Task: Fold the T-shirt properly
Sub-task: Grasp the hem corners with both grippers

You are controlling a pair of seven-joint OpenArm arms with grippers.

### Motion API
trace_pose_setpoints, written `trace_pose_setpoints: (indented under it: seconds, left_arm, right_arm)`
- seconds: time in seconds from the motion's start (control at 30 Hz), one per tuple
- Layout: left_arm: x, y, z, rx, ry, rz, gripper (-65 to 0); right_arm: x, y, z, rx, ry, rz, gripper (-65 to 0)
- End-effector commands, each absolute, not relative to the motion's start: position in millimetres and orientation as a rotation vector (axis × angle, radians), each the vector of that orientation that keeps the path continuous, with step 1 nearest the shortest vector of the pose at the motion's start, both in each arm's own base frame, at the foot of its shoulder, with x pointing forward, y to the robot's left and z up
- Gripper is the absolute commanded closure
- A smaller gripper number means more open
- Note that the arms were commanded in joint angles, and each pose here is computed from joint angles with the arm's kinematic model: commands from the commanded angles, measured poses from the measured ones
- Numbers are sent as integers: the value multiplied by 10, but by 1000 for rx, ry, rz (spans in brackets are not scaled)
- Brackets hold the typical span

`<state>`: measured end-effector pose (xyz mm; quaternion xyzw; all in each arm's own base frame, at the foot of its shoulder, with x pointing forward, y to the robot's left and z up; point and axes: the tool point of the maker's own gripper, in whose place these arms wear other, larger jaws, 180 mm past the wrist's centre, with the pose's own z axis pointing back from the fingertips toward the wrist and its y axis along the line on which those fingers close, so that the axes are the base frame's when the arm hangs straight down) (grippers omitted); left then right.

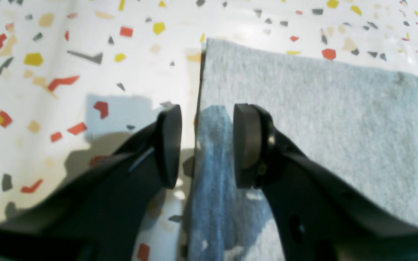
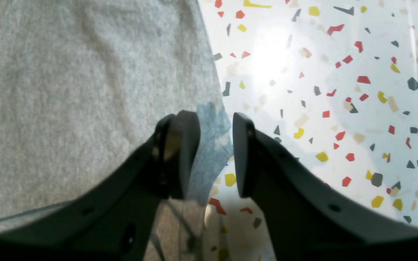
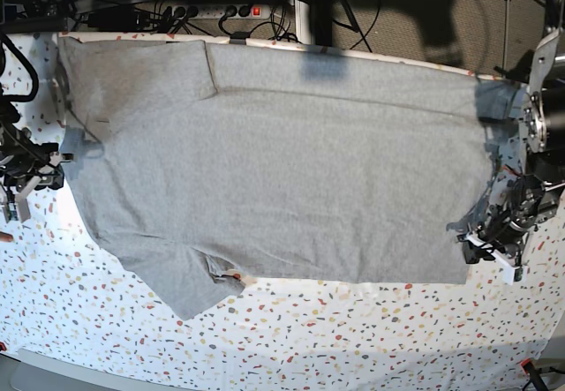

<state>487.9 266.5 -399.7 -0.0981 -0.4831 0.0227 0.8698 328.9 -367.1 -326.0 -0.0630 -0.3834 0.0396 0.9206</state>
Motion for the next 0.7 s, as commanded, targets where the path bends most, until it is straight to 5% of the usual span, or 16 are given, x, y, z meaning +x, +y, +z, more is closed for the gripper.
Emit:
trace_pose_setpoints:
  seconds: [0.0,0.47,0.67]
  left_arm:
    - [5011,2726,-3796,-205,-1059,55,-228]
    - [4689,2613,-4265,-192,-959,63,-225]
    - [4594,2224,-4364,-293,-883,-81,-16]
  right_arm:
    - [3387,-3735,-3060,-148,-836,93,-202]
    - [3380,-3737,-3068,-148,-830,93,-202]
    - [3381,-3738,-3065,-149,-830,93,-202]
